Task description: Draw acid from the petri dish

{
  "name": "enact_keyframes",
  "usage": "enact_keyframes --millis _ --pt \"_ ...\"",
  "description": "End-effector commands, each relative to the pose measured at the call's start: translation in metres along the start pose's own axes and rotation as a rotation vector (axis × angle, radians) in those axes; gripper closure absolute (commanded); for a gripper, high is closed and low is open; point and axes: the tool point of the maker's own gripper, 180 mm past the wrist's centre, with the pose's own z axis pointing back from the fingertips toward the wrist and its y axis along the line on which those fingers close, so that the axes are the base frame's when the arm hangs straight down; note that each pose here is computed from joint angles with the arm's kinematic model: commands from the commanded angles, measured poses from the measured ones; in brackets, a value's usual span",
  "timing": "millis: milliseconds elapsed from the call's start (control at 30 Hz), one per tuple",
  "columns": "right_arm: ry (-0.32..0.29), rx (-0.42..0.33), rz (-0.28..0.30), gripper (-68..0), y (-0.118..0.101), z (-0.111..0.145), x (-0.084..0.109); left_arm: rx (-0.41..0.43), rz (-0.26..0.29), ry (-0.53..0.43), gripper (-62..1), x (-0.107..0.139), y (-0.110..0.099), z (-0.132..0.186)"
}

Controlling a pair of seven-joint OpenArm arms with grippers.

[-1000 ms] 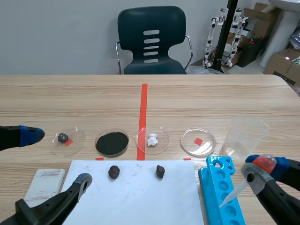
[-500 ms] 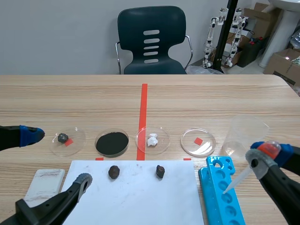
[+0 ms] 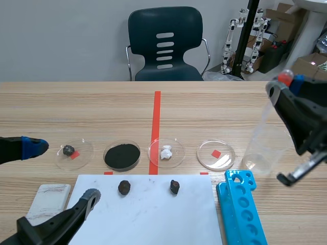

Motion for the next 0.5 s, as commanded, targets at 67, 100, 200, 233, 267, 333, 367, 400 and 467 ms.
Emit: enact_keyframes --millis 67,100,200,233,267,333,367,400,467 --pt "-0.043 -0.049 -0.020 -3.3 -0.023 -0.017 -0.002 -0.004 0.006 -0.036 -62.3 0.010 -0.002 0.000" --pt "-0.054 -0.060 -0.025 -3.3 -0.028 -0.021 -0.002 -0.004 0.006 -0.036 -62.3 0.010 -0.002 0.000" --pt "-0.074 -0.079 -0.034 -3.3 -0.037 -0.033 -0.006 -0.004 0.006 -0.036 -62.3 0.010 -0.002 0.000" --pt "-0.073 -0.086 -0.037 -3.3 -0.040 -0.037 -0.010 -0.004 0.006 -0.036 -62.3 0.010 -0.002 0.000" --pt "-0.070 -0.094 -0.044 -3.3 -0.042 -0.040 -0.014 -0.004 0.006 -0.036 -62.3 0.010 -0.002 0.000" --pt "-0.068 -0.113 -0.059 -3.3 -0.046 -0.046 -0.023 -0.004 0.006 -0.036 -62.3 0.010 -0.002 0.000" --pt "-0.066 -0.121 -0.066 -3.3 -0.047 -0.049 -0.027 -0.004 0.006 -0.036 -62.3 0.010 -0.002 0.000" --pt "-0.063 -0.129 -0.070 -3.3 -0.049 -0.051 -0.031 -0.004 0.006 -0.036 -62.3 0.010 -0.002 0.000" --pt "-0.057 -0.115 -0.081 -3.3 -0.045 -0.056 -0.038 -0.004 0.006 -0.036 -62.3 0.010 -0.002 0.000"
